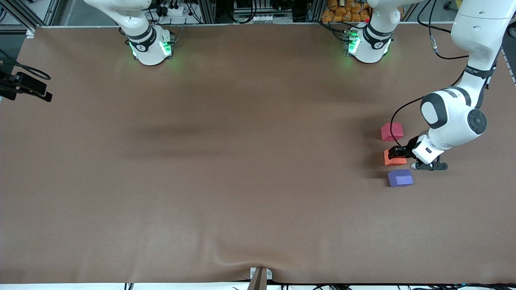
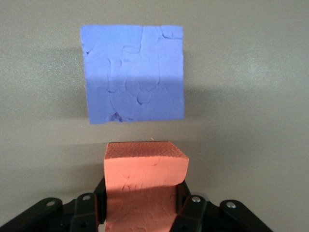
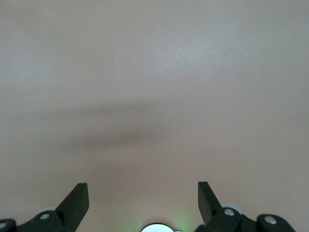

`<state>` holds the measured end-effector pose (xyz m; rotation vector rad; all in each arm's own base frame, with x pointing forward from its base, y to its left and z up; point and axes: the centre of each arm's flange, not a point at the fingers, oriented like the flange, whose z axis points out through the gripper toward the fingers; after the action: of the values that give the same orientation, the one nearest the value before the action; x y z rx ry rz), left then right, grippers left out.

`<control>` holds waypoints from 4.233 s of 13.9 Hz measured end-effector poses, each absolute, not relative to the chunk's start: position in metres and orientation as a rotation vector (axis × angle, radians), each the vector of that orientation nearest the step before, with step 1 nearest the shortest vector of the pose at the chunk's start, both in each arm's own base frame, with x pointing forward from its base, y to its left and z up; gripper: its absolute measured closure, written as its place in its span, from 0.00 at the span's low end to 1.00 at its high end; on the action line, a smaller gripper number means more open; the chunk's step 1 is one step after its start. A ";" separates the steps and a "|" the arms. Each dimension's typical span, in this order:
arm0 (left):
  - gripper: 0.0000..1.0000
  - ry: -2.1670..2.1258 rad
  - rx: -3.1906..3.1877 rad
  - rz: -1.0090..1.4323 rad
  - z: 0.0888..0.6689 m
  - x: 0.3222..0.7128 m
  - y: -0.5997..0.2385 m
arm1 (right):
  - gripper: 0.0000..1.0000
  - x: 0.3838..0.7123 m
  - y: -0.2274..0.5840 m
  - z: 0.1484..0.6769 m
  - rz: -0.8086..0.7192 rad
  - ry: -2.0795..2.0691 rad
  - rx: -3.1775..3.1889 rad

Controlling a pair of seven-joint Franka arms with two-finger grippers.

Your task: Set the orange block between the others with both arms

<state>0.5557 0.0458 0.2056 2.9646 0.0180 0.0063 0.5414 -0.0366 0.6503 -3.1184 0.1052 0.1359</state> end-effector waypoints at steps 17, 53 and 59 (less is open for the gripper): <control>0.00 0.039 2.938 -0.001 0.257 0.580 0.039 | 0.00 0.542 -0.034 0.650 0.136 0.099 -3.119; 0.00 0.165 3.195 -0.043 0.622 0.576 -0.062 | 0.00 0.542 -0.032 0.650 0.138 0.092 -3.119; 0.00 0.165 3.202 -0.016 0.638 0.566 -0.060 | 0.00 0.542 -0.032 0.650 0.137 0.092 -3.119</control>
<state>0.5660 -0.0601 0.6385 3.2021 0.1651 -0.0155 0.5418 -0.0321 0.6498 -3.1189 0.0921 0.1371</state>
